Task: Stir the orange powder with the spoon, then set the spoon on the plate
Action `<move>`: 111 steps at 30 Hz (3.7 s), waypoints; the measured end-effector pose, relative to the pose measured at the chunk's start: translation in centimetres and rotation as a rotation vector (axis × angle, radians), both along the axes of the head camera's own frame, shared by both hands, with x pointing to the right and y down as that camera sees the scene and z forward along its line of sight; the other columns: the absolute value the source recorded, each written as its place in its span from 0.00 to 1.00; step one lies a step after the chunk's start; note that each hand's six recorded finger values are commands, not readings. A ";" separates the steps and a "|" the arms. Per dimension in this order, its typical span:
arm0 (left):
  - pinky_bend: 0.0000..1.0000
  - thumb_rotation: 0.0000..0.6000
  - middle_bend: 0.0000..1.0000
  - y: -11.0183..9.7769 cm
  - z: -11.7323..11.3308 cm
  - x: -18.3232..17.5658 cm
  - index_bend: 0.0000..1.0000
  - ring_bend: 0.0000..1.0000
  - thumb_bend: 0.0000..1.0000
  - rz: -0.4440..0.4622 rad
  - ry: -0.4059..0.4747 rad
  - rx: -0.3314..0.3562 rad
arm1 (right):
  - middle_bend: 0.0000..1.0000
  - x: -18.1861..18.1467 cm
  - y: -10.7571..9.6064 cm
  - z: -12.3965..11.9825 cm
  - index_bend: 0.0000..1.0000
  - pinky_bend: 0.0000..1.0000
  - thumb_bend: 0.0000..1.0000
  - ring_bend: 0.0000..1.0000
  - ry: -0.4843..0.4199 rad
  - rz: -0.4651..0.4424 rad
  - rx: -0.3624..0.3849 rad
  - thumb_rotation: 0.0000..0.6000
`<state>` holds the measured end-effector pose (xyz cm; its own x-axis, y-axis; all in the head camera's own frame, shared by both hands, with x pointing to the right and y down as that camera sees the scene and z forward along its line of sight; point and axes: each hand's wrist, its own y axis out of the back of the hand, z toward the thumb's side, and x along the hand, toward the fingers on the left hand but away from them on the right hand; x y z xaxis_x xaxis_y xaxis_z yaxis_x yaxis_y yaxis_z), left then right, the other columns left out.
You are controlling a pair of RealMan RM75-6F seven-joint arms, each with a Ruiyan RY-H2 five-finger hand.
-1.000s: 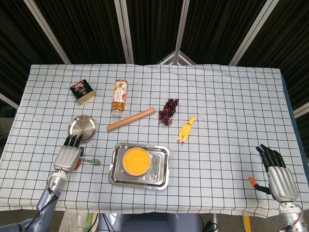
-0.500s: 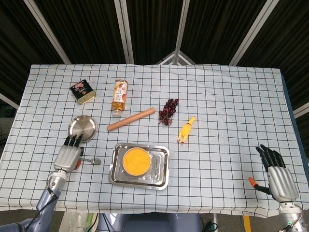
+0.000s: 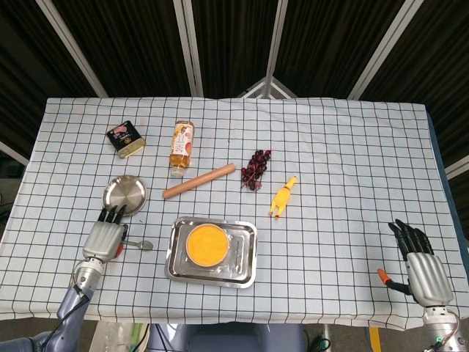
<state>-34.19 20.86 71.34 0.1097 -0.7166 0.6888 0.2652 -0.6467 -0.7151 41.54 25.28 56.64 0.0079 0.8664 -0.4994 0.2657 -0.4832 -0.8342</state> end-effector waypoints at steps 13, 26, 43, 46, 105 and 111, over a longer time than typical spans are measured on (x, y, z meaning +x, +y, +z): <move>0.00 1.00 0.00 -0.1 -0.3 0.1 0.55 0.00 0.51 0.003 0.005 0.003 | 0.00 0.0 0.0 0.0 0.00 0.00 0.32 0.00 0.001 0.002 0.002 1.00; 0.00 1.00 0.00 -1.9 -3.8 2.1 0.54 0.00 0.51 0.045 0.060 0.059 | 0.00 0.0 0.0 -0.1 0.00 0.00 0.32 0.00 0.000 0.001 0.005 1.00; 0.00 1.00 0.00 -5.8 -7.6 7.5 0.54 0.00 0.51 0.094 0.019 0.063 | 0.00 0.1 -0.1 -0.1 0.00 0.00 0.32 0.00 -0.009 0.013 0.001 1.00; 0.00 1.00 0.00 -6.2 -7.4 9.1 0.54 0.00 0.51 0.108 0.000 0.053 | 0.00 0.2 -0.1 -0.1 0.00 0.00 0.32 0.00 -0.011 0.020 -0.001 1.00; 1.00 1.00 1.00 -7.9 -9.5 13.3 0.48 1.00 0.33 0.053 0.019 0.042 | 0.00 0.5 -0.3 -0.1 0.00 0.00 0.32 0.00 -0.029 0.046 -0.015 1.00; 1.00 1.00 1.00 -7.3 -8.5 13.8 0.51 1.00 0.33 0.038 0.007 -0.020 | 0.00 0.5 -0.4 -0.1 0.00 0.00 0.32 0.00 -0.033 0.046 -0.013 1.00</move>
<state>-20.42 13.56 62.86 0.1414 -0.6980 0.7019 0.2849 -0.6504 -0.7042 42.06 24.91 56.55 -0.0149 0.8594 -0.5111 0.3147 -0.4811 -0.8182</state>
